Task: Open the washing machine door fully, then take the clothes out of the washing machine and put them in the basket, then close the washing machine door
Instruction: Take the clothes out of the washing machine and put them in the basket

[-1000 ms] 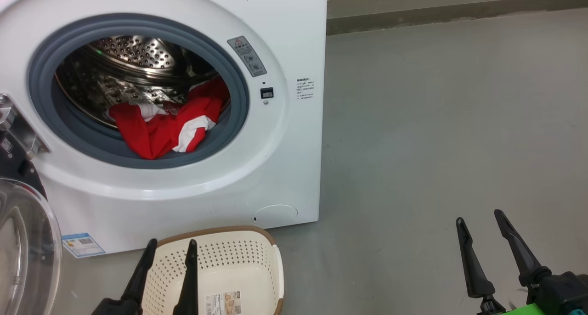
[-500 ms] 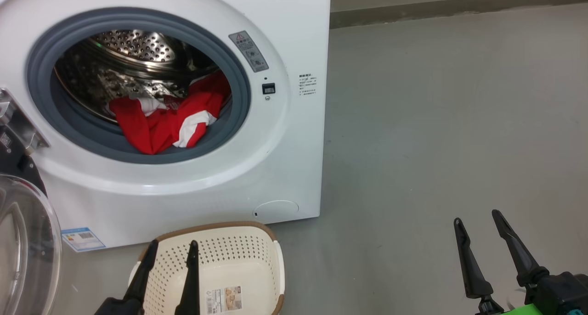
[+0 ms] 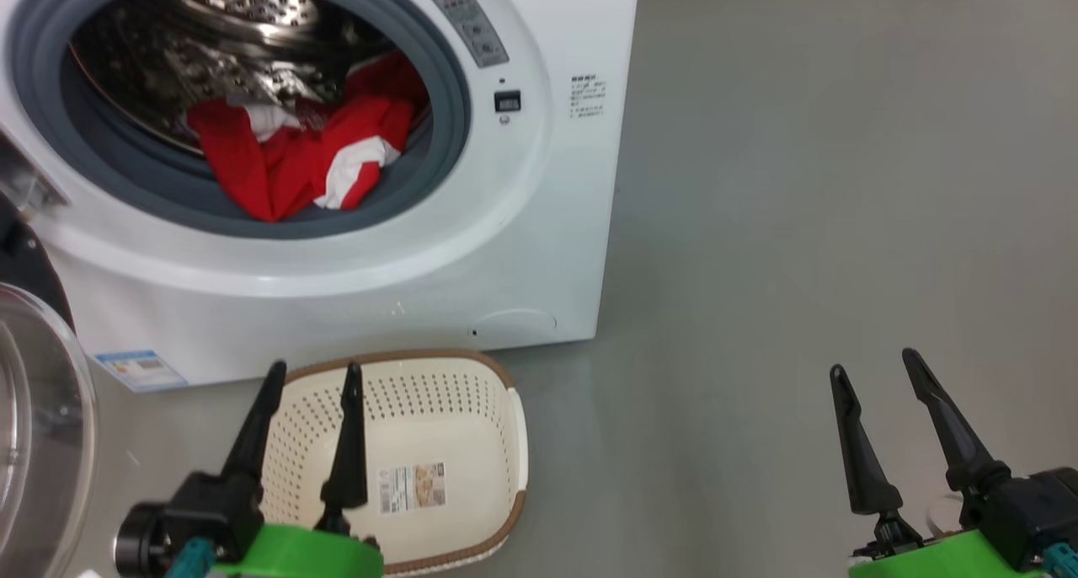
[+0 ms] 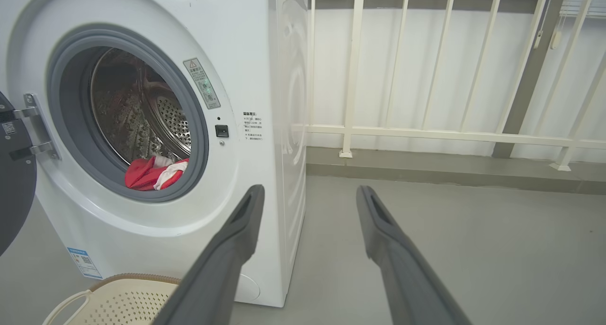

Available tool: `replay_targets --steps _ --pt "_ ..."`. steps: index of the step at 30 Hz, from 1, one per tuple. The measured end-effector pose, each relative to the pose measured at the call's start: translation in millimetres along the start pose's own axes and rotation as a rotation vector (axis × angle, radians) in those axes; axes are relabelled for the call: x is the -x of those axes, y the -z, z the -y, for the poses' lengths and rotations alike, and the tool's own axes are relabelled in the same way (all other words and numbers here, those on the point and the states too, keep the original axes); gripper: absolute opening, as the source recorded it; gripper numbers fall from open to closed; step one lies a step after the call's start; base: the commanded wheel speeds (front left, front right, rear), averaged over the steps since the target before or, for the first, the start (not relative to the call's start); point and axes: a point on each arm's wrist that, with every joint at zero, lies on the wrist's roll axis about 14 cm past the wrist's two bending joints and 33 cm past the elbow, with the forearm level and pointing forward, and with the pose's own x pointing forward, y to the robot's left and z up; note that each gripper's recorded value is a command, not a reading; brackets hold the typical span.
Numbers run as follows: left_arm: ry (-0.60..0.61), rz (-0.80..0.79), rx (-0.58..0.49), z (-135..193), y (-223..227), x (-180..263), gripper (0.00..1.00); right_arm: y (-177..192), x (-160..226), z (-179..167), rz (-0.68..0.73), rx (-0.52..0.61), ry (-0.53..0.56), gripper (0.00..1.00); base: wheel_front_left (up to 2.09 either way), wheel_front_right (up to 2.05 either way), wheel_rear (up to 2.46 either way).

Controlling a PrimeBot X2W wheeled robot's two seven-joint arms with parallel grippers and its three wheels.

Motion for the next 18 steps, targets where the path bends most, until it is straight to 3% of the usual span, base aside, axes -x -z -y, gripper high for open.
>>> replay_targets --steps 18 --pt "-0.02 0.059 -0.028 -19.6 6.3 -120.8 1.0 49.2 -51.1 -5.1 -0.104 -0.004 -0.024 1.0 0.0 0.0 0.0"
